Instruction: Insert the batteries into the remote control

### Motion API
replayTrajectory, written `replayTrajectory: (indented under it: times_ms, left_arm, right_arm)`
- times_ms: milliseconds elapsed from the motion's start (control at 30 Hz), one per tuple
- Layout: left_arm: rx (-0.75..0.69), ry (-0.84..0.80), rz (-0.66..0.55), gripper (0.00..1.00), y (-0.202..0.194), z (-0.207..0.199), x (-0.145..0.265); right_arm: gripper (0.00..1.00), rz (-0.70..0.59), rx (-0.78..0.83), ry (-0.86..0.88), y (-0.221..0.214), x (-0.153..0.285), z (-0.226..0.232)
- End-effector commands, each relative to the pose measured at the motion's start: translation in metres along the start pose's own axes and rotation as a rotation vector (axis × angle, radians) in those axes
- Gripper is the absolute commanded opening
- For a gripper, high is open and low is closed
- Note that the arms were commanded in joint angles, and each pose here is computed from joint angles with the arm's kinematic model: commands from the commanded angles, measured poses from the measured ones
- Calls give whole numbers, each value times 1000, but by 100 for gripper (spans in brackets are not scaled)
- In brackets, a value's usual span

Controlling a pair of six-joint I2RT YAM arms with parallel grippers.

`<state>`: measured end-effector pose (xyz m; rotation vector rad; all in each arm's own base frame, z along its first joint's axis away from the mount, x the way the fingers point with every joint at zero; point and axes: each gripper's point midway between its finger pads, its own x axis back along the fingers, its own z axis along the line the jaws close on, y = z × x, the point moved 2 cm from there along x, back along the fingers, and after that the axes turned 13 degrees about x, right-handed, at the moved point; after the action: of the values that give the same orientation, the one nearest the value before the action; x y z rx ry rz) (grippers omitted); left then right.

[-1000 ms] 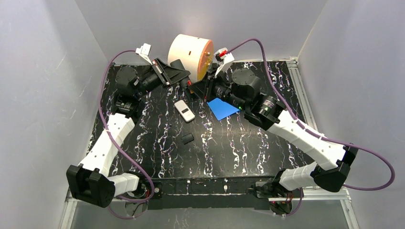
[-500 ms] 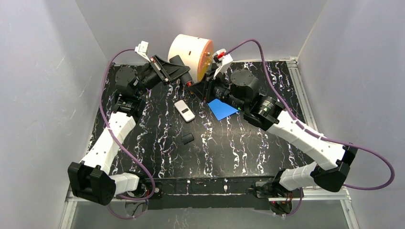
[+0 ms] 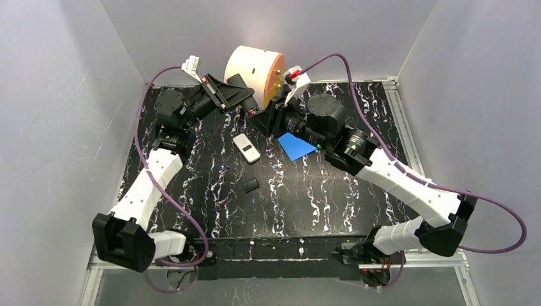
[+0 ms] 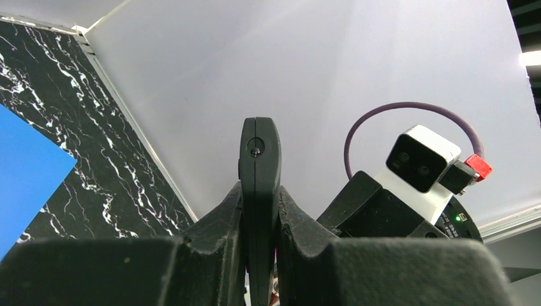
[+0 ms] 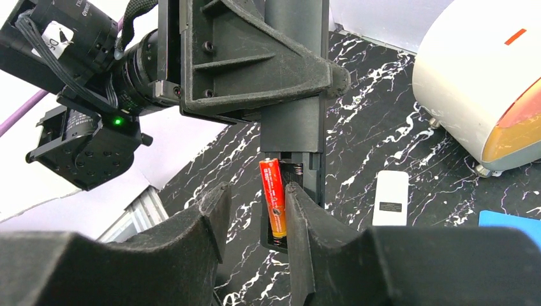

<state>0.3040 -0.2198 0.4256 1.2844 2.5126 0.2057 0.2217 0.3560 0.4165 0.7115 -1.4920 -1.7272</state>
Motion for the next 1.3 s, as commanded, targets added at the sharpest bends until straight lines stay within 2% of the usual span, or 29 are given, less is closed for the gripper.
replayTrajectory:
  times_ms: [0, 433, 600, 667, 700, 767, 900, 1033, 1267]
  left_arm:
    - [-28, -67, 28, 0, -5, -20, 4]
    - [-55, -97, -1, 0, 0, -26, 3]
    - [-80, -113, -34, 0, 3, -31, 4]
    - [-84, -115, -44, 0, 4, -31, 4]
    - [-83, -116, -46, 0, 5, -31, 4]
    - [-81, -118, -55, 0, 6, -32, 3]
    - [-77, -121, -73, 0, 10, -34, 3]
    - [-78, -129, -101, 0, 14, -39, 2]
    - [-55, -124, -106, 0, 18, -37, 0]
  right_arm:
    - [46, -65, -9, -49, 22, 6, -8]
    - [60, -214, -100, -63, 71, 31, -5]
    - [69, -292, -178, -147, 82, 45, -18]
    - [90, -299, -227, -210, 73, 47, -29]
    - [97, -322, -242, -207, 73, 47, -30]
    - [99, -350, -284, -176, 76, 45, -26]
    - [99, -298, -385, -99, 64, 23, -13]
    - [99, -304, -524, -38, 56, 12, -5]
    - [99, -305, -552, -52, 49, 8, -10]
